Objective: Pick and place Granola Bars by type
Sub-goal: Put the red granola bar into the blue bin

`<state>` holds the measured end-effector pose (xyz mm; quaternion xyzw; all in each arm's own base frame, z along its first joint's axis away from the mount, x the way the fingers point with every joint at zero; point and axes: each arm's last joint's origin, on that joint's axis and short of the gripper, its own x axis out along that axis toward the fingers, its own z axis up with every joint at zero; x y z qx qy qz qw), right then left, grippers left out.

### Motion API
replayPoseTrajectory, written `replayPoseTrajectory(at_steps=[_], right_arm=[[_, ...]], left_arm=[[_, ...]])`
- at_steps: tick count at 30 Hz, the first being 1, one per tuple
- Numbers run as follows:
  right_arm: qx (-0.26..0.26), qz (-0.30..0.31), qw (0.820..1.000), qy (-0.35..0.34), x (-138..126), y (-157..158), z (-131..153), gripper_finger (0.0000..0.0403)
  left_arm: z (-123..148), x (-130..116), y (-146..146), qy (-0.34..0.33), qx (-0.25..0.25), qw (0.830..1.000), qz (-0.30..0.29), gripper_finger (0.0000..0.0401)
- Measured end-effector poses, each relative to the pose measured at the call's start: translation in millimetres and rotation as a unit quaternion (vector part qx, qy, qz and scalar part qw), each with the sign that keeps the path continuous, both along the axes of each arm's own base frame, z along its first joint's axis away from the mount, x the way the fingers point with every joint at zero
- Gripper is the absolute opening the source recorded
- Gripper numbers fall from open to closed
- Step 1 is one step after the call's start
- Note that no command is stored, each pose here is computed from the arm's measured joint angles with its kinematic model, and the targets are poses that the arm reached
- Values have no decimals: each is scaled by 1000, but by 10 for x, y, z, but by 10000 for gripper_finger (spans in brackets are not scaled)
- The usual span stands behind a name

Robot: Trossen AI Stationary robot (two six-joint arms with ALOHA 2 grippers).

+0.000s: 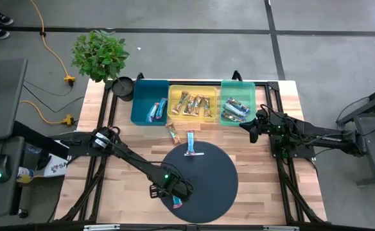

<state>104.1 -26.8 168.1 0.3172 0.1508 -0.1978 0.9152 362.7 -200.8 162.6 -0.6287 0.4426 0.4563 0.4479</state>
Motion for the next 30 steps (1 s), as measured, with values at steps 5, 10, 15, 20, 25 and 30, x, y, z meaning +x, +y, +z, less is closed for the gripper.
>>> replayPoseTrajectory(at_steps=[5, 10, 15, 20, 25, 30], right_arm=[[0, 0, 1000, -2, 5, -1, 3, 0], [1, 0, 1000, 6, 7, -2, -10, 0], [1, 0, 1000, 5, 8, -2, -9, 0], [1, 0, 1000, 6, 8, -2, -10, 0], [1, 0, 1000, 6, 8, -2, -10, 0], [1, 0, 1000, 6, 8, -2, -10, 0]], left_arm=[[-63, 39, -35, 0, -20, 1000, -9, 259], [-69, 22, -24, 9, -14, 1000, -8, 253], [-75, 18, -27, 11, -18, 1000, -14, 212], [-80, 19, -30, 11, -18, 1000, -15, 165], [-81, 24, -36, 10, -22, 1000, -16, 136], [-30, 35, -38, 16, -10, 1000, -22, 120]])
